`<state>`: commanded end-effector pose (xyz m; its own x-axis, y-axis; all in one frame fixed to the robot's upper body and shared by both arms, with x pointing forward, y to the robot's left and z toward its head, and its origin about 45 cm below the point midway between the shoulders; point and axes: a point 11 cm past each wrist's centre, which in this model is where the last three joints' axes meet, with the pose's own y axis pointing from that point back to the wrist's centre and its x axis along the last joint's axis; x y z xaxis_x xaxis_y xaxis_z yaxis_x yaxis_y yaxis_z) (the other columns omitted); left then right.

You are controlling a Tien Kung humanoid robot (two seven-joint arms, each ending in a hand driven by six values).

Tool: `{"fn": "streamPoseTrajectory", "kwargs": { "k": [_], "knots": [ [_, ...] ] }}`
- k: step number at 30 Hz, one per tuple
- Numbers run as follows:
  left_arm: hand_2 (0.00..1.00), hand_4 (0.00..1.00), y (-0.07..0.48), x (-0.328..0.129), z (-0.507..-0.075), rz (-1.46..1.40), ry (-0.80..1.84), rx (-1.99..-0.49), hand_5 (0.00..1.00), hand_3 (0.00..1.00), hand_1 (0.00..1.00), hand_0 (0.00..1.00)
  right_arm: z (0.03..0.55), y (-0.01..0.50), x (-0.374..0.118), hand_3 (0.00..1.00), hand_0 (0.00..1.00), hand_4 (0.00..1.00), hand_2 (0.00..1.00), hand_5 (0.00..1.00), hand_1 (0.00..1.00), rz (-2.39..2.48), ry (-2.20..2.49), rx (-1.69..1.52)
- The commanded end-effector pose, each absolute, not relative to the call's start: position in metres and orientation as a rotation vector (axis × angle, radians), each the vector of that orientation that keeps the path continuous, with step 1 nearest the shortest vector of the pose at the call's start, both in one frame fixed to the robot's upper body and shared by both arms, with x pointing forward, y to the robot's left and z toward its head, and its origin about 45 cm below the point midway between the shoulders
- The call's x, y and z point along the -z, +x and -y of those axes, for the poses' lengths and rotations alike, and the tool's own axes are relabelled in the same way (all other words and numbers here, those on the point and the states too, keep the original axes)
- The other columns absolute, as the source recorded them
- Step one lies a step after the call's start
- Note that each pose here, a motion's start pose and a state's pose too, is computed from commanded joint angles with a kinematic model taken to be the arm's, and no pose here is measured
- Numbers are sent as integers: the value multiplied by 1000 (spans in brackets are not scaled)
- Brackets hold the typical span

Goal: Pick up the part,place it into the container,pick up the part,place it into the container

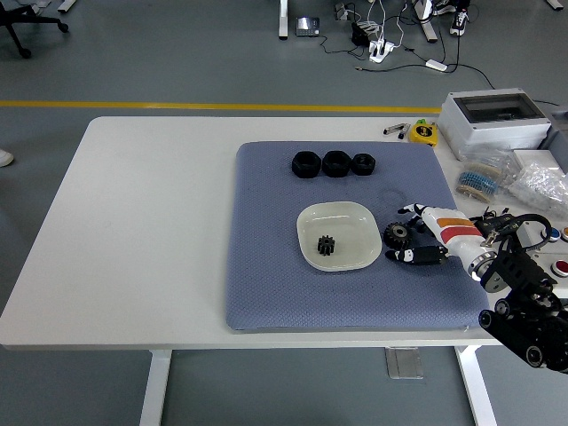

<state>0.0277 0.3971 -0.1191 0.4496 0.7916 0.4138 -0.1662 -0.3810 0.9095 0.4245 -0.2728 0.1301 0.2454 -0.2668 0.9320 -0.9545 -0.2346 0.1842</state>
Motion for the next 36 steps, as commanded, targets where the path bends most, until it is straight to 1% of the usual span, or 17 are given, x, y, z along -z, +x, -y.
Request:
{"fn": "streamPoseTrajectory", "kwargs": {
  "k": [5,6,11,12,17,18,23,24,30,31,35,36],
  "knots": [
    [744,661,28,119,-397,-550,1649,-1137,643,635,727,696,270,422,-126,678,270,916,470,463,388,1128,1689,-1034],
    [744,660,28,119,-397,-549,1649,-1137,643,635,725,696,270,422,-126,531,200,891,433,475,308,1125,1690,-1033],
    [744,660,28,119,-397,-548,1649,-1136,643,635,725,696,270,421,-124,531,200,891,433,475,308,1119,1691,-1036],
    [743,661,28,119,-397,-548,1649,-1135,644,635,725,696,269,421,-125,492,171,879,392,507,255,1122,1691,-1038],
    [743,661,28,119,-397,-548,1651,-1133,644,635,725,696,268,421,-128,492,171,879,392,507,255,1142,1694,-1059],
    [743,660,28,119,-397,-547,1651,-1133,643,635,724,696,267,421,-129,461,112,835,337,538,204,1147,1694,-1065],
    [743,660,28,119,-397,-547,1652,-1132,643,635,724,696,264,423,-135,461,112,835,337,538,204,1170,1693,-1103],
    [742,661,28,119,-397,-546,1652,-1132,644,635,724,696,264,423,-136,450,91,804,298,554,161,1172,1693,-1107],
    [742,661,28,119,-398,-545,1653,-1131,644,635,724,696,266,423,-139,450,91,804,298,554,161,1178,1685,-1118],
    [741,661,28,119,-398,-545,1653,-1131,644,636,724,696,266,424,-140,449,71,779,276,559,134,1183,1684,-1124],
    [741,661,29,119,-398,-544,1653,-1131,644,636,724,696,266,425,-148,449,71,779,276,559,134,1208,1681,-1147],
    [741,662,28,119,-398,-544,1653,-1131,644,636,724,696,265,426,-151,448,58,772,260,562,120,1215,1681,-1156]
  ]
}}
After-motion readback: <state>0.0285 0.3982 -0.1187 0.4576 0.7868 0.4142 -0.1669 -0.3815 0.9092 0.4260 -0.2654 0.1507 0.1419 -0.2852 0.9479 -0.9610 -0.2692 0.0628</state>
